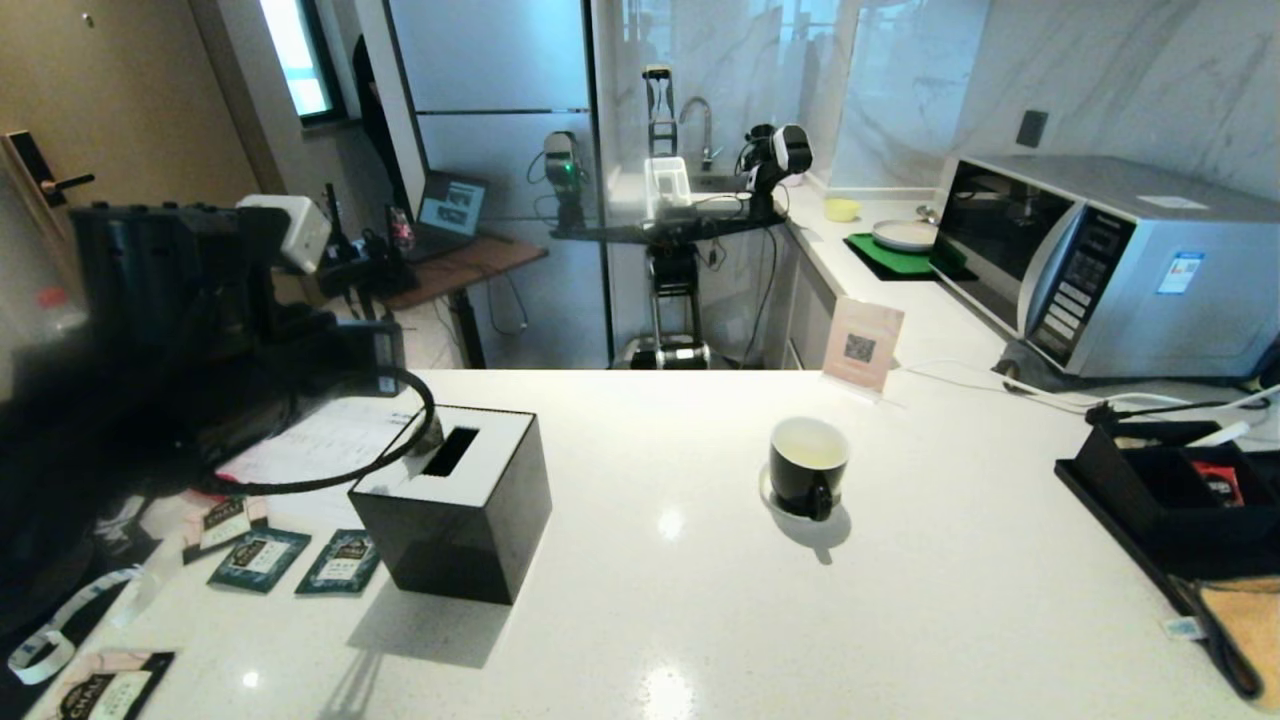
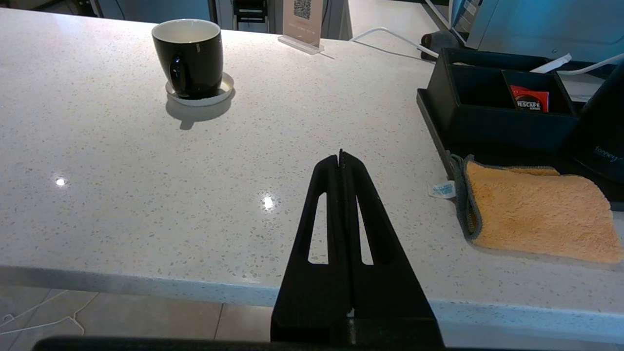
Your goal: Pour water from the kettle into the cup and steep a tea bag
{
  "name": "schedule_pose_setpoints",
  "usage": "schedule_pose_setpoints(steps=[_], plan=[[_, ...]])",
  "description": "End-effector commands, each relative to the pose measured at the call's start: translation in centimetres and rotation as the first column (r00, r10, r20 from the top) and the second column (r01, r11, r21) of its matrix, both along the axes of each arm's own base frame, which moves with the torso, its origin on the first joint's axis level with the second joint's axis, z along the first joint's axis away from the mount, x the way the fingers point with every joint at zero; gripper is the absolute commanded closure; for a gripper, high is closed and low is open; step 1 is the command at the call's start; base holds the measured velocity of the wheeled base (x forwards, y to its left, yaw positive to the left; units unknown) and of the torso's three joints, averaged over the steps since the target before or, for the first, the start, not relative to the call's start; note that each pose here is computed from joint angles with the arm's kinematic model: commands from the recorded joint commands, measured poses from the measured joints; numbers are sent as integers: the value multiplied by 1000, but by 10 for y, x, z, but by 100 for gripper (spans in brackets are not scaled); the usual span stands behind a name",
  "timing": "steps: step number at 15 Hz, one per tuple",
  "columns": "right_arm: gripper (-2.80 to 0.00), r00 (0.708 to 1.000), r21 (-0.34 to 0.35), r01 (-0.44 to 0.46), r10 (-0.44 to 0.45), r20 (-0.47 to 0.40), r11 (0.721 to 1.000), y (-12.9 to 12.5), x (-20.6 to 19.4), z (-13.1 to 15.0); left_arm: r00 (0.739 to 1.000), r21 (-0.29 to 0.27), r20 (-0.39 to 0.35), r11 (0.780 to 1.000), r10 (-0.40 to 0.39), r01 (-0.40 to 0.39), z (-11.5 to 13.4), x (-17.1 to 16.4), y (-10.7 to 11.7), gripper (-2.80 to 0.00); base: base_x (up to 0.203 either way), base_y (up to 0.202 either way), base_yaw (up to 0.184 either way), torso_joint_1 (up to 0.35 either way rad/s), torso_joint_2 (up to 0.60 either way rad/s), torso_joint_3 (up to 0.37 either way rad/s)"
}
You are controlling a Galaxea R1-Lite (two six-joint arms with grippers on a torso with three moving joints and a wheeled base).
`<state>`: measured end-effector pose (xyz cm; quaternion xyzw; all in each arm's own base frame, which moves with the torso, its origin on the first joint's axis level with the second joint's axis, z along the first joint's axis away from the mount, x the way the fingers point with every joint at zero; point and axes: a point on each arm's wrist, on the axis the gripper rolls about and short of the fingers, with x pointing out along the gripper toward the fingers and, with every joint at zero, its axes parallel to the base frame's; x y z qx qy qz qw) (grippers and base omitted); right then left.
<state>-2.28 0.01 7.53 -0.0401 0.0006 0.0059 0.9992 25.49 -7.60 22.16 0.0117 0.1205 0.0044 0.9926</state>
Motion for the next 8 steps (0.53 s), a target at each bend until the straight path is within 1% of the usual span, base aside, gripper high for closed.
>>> schedule_pose_setpoints(steps=[1,5,8], plan=[[0,1000,-1,-1,1,0,1000,0,0,0,1000,6,-22,1000,1,-1,-7,0,0,0,0,0,0,0,0,0],[0,1000,-1,-1,1,0,1000,0,0,0,999,10,-34,1000,0,0,-11,-1,0,0,0,0,0,0,0,0],[0,1000,-1,-1,1,0,1000,0,0,0,1000,7,-25,1000,1,-1,-9,0,0,0,0,0,0,0,0,0]])
